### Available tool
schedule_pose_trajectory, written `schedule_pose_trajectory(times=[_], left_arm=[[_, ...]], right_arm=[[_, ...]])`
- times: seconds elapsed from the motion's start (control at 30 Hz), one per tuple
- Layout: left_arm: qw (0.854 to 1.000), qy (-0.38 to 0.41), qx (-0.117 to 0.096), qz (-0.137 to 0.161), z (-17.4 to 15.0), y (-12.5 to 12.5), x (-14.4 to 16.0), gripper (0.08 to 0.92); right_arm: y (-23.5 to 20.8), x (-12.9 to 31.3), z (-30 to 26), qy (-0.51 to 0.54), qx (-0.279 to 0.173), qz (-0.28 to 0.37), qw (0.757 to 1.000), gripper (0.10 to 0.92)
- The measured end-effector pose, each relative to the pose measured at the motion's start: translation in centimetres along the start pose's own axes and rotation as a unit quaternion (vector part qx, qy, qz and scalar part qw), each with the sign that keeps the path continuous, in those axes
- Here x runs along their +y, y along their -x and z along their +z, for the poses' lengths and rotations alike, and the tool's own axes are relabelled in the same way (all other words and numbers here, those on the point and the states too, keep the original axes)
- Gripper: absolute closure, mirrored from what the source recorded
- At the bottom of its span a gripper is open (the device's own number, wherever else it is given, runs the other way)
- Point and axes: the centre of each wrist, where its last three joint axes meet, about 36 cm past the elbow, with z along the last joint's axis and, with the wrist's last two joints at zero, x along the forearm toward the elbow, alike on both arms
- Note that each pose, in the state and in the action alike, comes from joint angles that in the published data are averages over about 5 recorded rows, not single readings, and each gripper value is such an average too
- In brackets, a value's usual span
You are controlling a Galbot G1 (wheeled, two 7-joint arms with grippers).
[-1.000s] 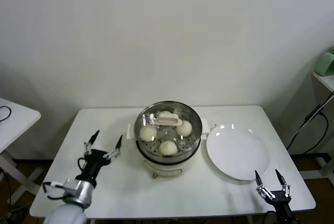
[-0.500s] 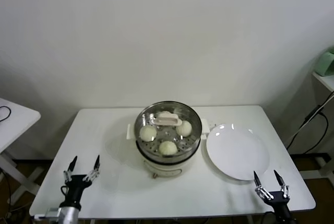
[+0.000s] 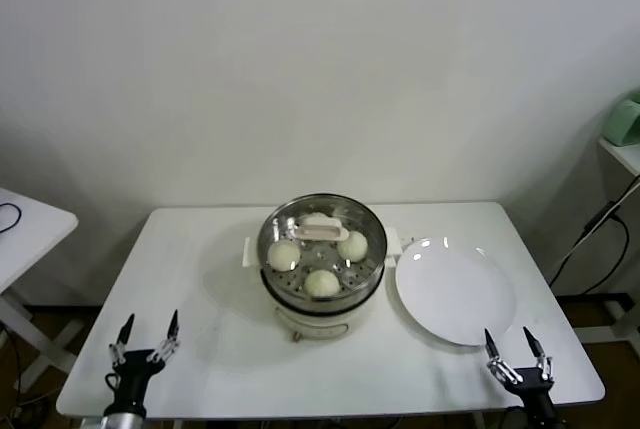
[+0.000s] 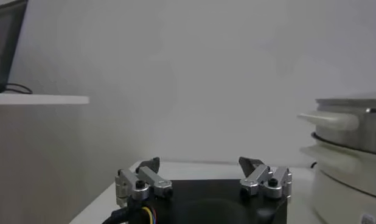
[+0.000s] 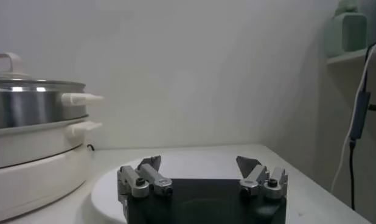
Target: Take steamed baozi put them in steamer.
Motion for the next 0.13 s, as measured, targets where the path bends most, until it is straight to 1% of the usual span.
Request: schedule_pose_trajectory(times=[0.13], left_arm=[[1.0,0.001,0.002,-0.003,0.23,-0.08,0.19,0.177]], right_arm=[[-0.02,0.01,0.01,0.0,0.001,-0.001,1.0,0.2]])
